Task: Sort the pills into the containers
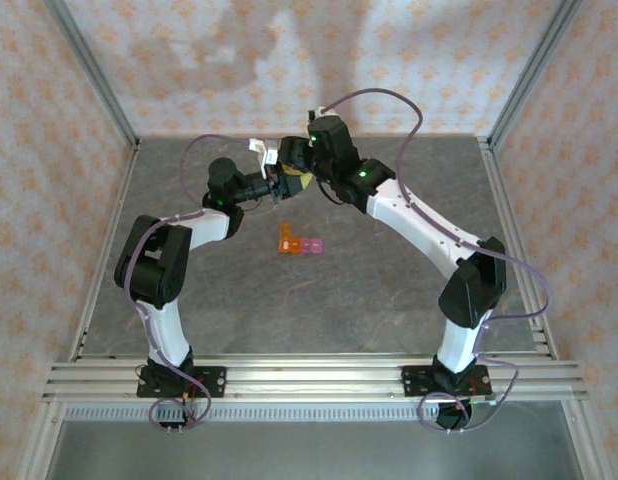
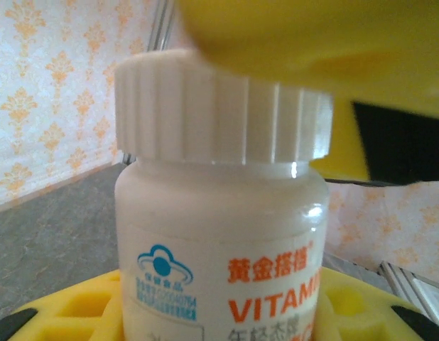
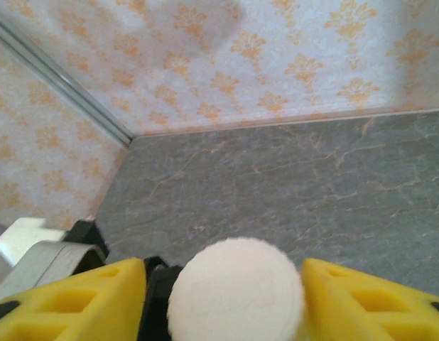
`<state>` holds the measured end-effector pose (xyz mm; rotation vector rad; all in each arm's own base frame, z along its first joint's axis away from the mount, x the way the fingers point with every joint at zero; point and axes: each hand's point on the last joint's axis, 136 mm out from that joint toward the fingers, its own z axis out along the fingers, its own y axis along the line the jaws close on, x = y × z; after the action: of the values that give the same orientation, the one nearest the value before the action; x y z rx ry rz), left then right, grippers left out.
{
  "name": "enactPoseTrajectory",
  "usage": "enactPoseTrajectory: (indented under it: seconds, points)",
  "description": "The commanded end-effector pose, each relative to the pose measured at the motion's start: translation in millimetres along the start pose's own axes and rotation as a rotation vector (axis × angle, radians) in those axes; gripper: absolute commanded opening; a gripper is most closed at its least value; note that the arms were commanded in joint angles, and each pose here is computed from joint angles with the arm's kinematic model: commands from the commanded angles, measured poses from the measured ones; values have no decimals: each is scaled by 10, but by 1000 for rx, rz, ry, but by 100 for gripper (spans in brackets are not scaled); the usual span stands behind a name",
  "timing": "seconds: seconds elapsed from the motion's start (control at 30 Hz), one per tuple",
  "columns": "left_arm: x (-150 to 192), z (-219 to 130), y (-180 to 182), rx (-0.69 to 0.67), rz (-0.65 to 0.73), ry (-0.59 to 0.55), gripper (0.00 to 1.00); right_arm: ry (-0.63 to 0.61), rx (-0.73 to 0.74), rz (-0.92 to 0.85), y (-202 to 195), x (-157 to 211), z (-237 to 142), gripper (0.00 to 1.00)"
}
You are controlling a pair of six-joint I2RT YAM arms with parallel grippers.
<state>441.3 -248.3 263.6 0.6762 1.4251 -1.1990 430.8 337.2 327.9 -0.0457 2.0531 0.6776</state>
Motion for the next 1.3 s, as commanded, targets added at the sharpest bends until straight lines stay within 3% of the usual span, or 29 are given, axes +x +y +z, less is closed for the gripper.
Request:
enactPoseTrajectory:
  seconds: [0.0, 0.1, 0.23, 0.53, 0.97, 1.27]
  points:
    - [-259, 1, -36, -17, 80, -67, 0, -2, -114, 54, 173, -233, -373, 69]
    - [-257, -2, -43, -15, 82, -67, 0, -8, -202, 44, 130, -334, -569, 79]
    - [-254, -3, -55, -9, 82, -66, 0, 11, -262, -3, -4, -367, -702, 83]
    - [-276, 5, -100, 18, 68, -65, 0, 199, -389, -112, 19, -265, -371, 86]
    - [-277, 5, -126, 31, 59, -61, 0, 279, -427, -107, 69, -155, -87, 73]
    - [-278, 8, -134, 35, 58, -61, 0, 302, -424, -93, 64, -76, -4, 50]
